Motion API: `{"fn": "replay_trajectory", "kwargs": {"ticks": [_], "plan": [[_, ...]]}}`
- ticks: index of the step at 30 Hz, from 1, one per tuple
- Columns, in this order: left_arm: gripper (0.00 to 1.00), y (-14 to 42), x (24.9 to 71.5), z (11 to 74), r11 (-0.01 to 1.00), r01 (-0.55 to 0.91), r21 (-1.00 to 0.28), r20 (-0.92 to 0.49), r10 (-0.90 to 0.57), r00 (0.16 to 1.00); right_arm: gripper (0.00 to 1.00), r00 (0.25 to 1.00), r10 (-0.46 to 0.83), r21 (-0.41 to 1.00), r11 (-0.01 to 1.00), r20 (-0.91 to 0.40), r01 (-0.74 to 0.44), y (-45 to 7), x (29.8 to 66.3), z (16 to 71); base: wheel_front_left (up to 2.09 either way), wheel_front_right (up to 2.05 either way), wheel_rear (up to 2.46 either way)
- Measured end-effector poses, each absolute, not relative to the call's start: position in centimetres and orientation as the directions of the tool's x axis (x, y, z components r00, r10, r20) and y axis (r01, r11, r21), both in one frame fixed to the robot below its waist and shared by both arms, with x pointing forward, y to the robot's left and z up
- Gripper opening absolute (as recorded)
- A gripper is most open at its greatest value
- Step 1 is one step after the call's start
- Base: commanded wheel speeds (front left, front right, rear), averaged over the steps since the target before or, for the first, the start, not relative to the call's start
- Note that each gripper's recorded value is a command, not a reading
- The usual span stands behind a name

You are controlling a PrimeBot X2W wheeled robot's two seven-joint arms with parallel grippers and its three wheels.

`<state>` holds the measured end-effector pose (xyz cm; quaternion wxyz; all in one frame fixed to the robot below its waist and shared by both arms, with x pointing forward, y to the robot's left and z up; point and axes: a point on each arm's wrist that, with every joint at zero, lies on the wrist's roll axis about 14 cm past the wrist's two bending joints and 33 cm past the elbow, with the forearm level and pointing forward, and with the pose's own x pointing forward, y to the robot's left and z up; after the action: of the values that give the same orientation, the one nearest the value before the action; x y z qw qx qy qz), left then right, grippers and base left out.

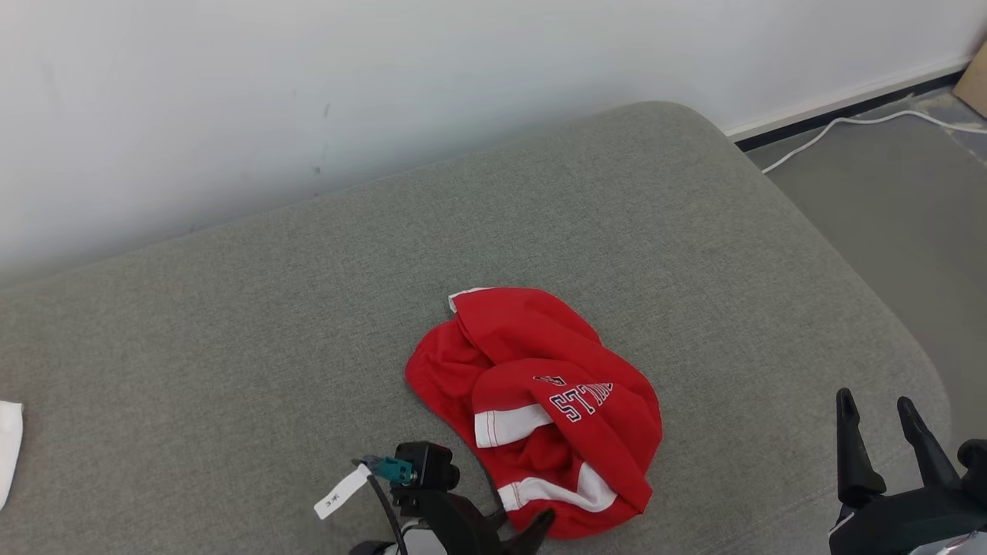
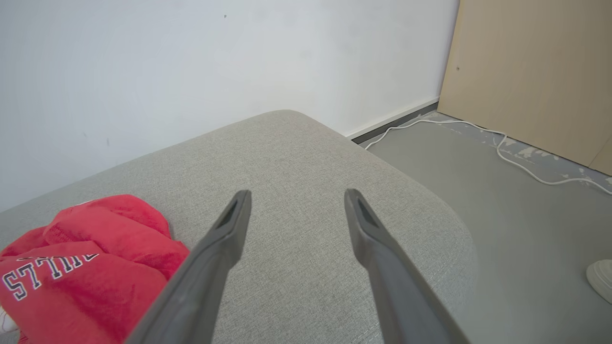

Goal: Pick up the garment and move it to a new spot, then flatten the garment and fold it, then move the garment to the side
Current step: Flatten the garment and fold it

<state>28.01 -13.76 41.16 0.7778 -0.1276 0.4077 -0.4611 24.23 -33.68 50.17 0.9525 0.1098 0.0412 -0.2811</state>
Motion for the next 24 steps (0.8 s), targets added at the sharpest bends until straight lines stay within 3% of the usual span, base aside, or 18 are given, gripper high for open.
{"fn": "replay_trajectory", "kwargs": {"ticks": [9,11,12,13,14,18,24], "plan": [[0.97,-14.4,29.6,41.7,0.561,0.577,-0.594,-0.507,-0.818,0.274,1.0,0.837,-0.526,0.188,0.816,-0.149,0.547,-33.4,24.1,49.9,0.0,0.0,0.0],[0.45,-14.4,29.8,41.5,0.57,0.572,-0.589,-0.513,-0.811,0.28,1.0,0.835,-0.529,0.187,0.815,-0.151,0.549,-33.5,24.0,49.9,0.0,0.0,0.0],[0.31,-14.4,29.8,41.4,0.571,0.574,-0.587,-0.517,-0.81,0.278,1.0,0.834,-0.53,0.186,0.814,-0.152,0.551,-33.5,24.0,49.9,0.0,0.0,0.0],[0.31,-14.4,30.0,41.4,0.571,0.576,-0.585,-0.515,-0.81,0.28,1.0,0.834,-0.531,0.185,0.813,-0.153,0.552,-33.5,24.0,49.8,0.0,0.0,0.0],[0.0,-14.5,30.2,41.5,0.571,0.577,-0.584,-0.51,-0.811,0.286,1.0,0.833,-0.531,0.185,0.813,-0.154,0.553,-33.6,24.0,49.8,0.0,0.0,0.0],[0.0,-14.3,31.0,41.4,0.587,0.576,-0.569,-0.515,-0.8,0.307,1.0,0.828,-0.539,0.183,0.808,-0.153,0.56,-33.8,23.9,49.8,0.0,0.0,0.0],[0.0,-12.5,35.2,43.0,0.657,0.517,-0.549,-0.459,-0.754,0.471,1.0,0.838,-0.524,0.196,0.815,-0.151,0.545,-33.3,24.5,49.8,0.0,0.0,0.0]]}}
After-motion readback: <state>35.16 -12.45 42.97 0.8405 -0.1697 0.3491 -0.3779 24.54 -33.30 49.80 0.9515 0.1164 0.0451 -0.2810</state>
